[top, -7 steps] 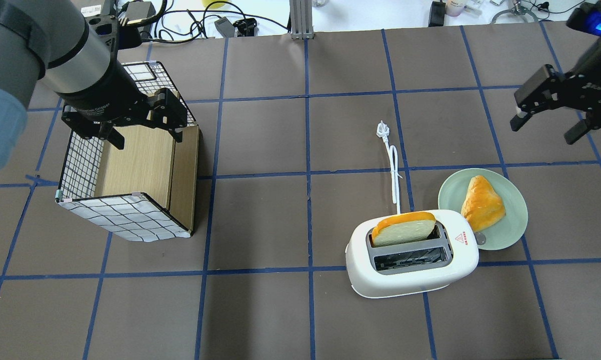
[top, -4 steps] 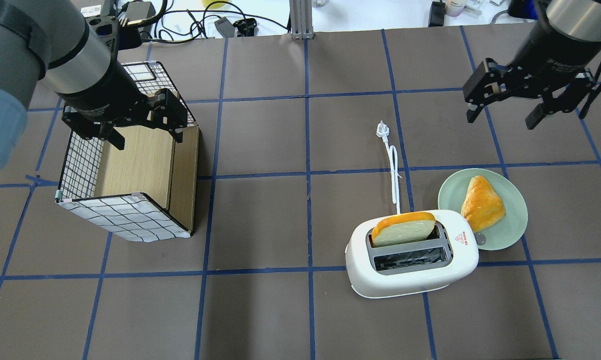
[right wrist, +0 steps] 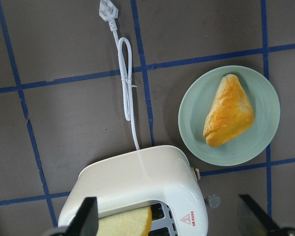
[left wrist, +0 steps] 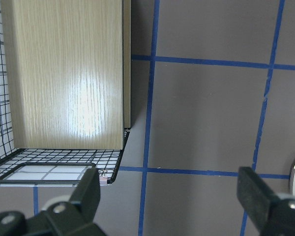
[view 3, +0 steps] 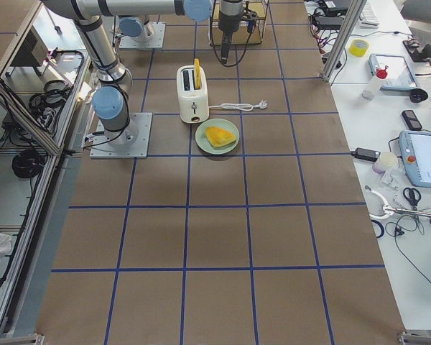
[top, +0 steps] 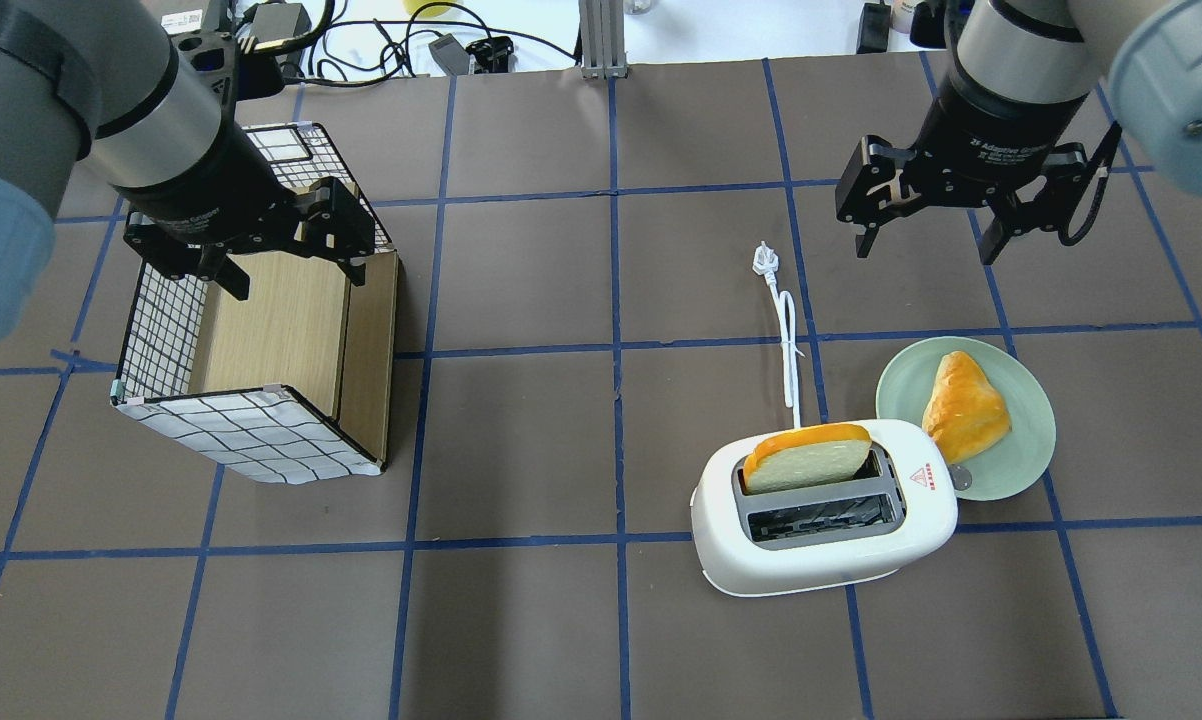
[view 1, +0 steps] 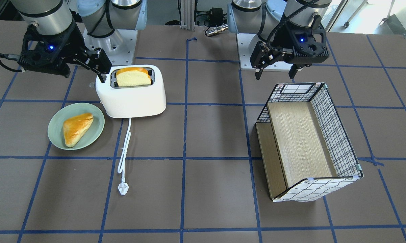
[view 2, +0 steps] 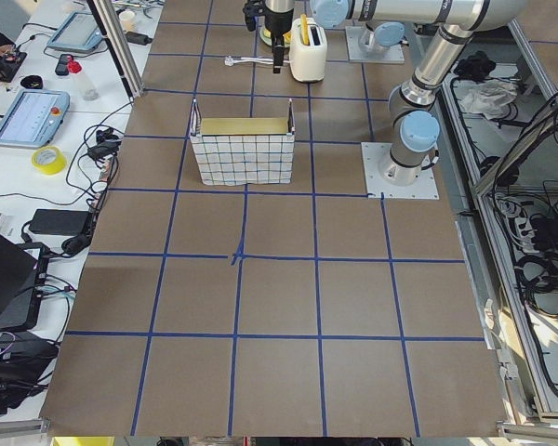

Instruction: Press toaster with right arm

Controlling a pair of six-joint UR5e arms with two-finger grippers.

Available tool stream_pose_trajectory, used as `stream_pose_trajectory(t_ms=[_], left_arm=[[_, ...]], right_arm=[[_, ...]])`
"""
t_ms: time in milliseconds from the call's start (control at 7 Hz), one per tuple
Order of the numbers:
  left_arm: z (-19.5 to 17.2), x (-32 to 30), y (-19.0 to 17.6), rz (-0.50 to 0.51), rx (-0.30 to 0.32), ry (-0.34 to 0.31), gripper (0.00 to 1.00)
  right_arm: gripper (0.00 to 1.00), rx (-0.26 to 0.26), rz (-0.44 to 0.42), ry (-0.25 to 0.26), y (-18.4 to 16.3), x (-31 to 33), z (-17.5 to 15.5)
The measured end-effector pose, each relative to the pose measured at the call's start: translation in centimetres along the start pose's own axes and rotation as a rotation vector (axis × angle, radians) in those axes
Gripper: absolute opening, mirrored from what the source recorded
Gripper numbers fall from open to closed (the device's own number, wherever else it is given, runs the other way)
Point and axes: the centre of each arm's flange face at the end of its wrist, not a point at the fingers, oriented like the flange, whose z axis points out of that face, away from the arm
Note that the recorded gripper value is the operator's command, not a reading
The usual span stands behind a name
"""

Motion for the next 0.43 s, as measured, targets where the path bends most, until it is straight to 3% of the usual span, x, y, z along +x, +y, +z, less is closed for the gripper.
stream_pose_trajectory(t_ms=[429], left_arm=[[-0.01,-0.01,0.0,0.0,0.0,-0.001,1.0]], right_arm=[[1.0,0.0,0.0,0.001,0.13,-0.31,0.01]])
